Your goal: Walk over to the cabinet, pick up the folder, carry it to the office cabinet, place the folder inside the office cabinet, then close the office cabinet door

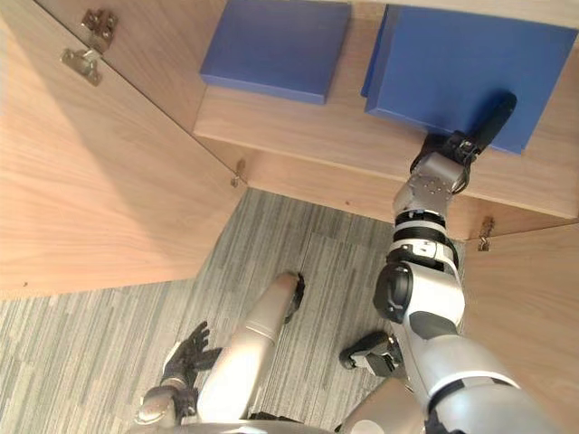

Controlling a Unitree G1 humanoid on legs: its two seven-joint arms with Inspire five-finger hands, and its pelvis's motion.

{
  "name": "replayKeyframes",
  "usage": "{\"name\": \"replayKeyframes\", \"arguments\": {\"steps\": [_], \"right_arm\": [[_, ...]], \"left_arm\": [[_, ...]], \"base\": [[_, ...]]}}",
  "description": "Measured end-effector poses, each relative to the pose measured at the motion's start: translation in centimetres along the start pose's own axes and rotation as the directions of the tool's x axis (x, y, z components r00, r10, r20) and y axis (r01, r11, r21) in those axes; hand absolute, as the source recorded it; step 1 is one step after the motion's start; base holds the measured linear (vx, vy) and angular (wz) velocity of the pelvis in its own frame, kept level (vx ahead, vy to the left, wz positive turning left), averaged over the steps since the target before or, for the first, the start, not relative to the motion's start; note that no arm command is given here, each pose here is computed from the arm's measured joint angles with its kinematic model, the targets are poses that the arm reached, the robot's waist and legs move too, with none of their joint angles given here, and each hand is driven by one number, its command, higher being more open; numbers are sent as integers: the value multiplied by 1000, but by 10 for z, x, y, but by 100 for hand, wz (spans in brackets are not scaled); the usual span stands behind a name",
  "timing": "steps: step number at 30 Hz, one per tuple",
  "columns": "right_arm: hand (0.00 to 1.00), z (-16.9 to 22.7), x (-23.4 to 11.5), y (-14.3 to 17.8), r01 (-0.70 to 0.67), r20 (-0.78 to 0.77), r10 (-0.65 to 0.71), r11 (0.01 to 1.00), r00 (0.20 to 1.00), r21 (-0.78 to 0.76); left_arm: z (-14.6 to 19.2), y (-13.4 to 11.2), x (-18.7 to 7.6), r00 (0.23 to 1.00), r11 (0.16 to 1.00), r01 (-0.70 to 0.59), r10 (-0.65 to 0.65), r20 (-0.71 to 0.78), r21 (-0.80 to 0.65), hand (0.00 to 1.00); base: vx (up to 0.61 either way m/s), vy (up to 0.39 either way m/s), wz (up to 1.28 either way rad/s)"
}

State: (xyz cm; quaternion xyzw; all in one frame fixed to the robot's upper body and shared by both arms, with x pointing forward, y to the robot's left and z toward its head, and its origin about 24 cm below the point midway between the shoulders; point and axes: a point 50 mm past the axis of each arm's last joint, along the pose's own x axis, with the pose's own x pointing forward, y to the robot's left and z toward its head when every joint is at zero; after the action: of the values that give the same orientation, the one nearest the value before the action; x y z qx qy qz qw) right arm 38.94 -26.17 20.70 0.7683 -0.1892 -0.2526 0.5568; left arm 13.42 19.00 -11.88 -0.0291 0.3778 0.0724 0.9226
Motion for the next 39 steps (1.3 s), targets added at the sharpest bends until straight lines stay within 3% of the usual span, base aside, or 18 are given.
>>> {"name": "replayKeyframes", "arguments": {"steps": [5, 6, 15, 20, 23, 25, 28, 32, 33, 34, 35, 37, 39], "right_arm": [[0, 0, -2, 0, 31, 28, -33, 998, 999, 61], [100, 0, -2, 0, 34, 39, -36, 997, 999, 71], [100, 12, 1, 17, 22, 51, -27, 995, 998, 97], [100, -7, 0, 32, -51, -1, 52, 976, 999, -213], [100, -31, -4, 32, -113, -71, 89, 860, 994, -498], [100, -51, -8, 28, -183, -156, 106, 735, 982, -653], [100, -64, -11, 25, -265, -241, 120, 592, 963, -761], [100, -69, -8, 6, -344, -335, 81, 266, 939, -901], [100, -68, -7, 4, -349, -341, 75, 221, 937, -911], [100, -62, -3, 0, -354, -350, 72, 54, 934, -934], [100, -61, -2, 0, -354, -351, 71, 28, 934, -935], [100, -51, 4, -3, -360, -385, 53, -259, 921, -896], [100, -45, 7, -5, -358, -401, 33, -389, 916, -849]], "left_arm": [[-7, 1, -1, 999, 1000, -12, 12, -31, 2, 100], [-6, 1, -1, 999, 1000, -13, 13, -30, 2, 100], [-6, 1, -1, 999, 1000, -18, 18, -27, 0, 100], [-7, 3, -2, 999, 999, -32, 31, -32, -5, 100], [-6, 4, -2, 999, 999, -42, 42, -25, -22, 100], [-4, 6, -2, 999, 998, -50, 50, -14, -32, 100], [-5, 7, -2, 999, 998, -53, 53, -14, -35, 100], [-8, 11, -8, 998, 998, -57, 57, -6, -33, 100], [-8, 11, -8, 998, 998, -56, 56, -7, -34, 100], [-8, 11, -8, 999, 998, -48, 48, -8, -33, 100], [-9, 11, -8, 999, 998, -47, 47, -8, -32, 100], [-8, 16, -9, 999, 999, -39, 39, -8, -15, 100], [-7, 19, -9, 1000, 1000, -29, 29, -6, -1, 100]], "base": [[54, -12, 4], [79, -9, 3], [107, -10, 8], [119, -51, 1], [133, -89, -19], [118, -94, -19], [93, -76, -6], [93, -63, -1], [93, -55, 0], [53, -28, 0], [74, -41, -3], [51, -34, -3], [48, -38, 0]]}}
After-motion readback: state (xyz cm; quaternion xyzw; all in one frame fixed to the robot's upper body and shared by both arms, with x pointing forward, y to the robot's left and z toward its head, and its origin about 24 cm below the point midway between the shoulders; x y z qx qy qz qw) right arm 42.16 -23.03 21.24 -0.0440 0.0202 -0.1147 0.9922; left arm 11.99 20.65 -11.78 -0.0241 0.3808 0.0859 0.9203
